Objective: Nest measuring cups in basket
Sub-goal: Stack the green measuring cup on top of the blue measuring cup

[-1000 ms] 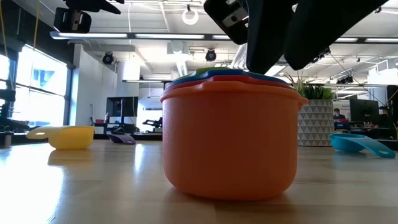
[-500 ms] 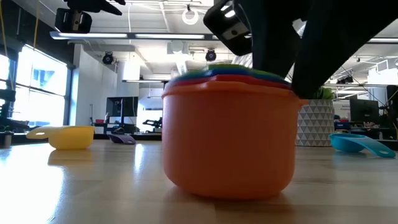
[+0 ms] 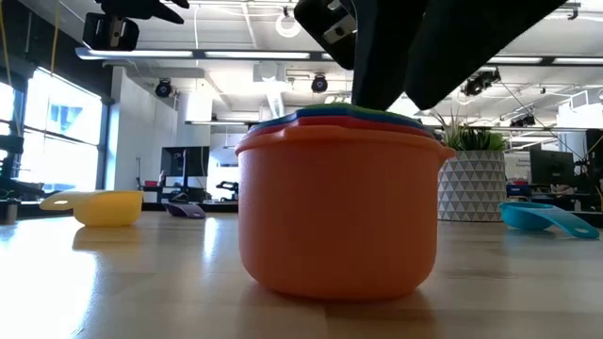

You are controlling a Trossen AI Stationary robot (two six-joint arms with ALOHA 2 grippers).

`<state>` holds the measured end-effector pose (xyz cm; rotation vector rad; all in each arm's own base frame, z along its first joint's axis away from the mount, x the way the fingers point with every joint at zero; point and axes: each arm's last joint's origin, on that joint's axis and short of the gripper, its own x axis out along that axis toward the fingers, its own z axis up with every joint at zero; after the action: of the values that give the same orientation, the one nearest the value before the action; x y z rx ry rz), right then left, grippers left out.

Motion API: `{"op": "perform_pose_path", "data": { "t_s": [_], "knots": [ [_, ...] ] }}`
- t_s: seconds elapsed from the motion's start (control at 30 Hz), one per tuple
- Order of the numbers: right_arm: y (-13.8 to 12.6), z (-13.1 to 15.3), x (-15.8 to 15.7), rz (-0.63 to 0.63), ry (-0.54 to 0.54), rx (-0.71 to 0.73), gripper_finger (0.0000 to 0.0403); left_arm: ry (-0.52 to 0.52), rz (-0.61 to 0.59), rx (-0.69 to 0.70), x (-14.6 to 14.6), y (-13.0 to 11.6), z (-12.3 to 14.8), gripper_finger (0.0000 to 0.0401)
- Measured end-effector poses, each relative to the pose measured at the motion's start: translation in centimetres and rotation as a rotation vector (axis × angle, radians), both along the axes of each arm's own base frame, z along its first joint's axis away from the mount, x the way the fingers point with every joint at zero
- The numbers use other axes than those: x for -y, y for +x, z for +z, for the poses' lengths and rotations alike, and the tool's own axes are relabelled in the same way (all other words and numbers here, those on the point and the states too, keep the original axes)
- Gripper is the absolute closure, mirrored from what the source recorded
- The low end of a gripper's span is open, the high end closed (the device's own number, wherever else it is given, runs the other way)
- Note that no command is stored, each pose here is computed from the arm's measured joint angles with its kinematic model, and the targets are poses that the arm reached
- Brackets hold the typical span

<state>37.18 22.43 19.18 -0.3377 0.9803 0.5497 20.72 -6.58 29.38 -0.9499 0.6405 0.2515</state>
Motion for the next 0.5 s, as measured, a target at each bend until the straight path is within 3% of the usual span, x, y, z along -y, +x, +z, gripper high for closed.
{"op": "perform_pose_path", "data": {
  "t_s": [0.5],
  "knots": [
    [0.32,-0.73,0.49,-0.043,0.001,-0.035,0.0327,0.001,0.000,-0.002,0.00,-0.01,-0.02,0.0341]
  ]
}}
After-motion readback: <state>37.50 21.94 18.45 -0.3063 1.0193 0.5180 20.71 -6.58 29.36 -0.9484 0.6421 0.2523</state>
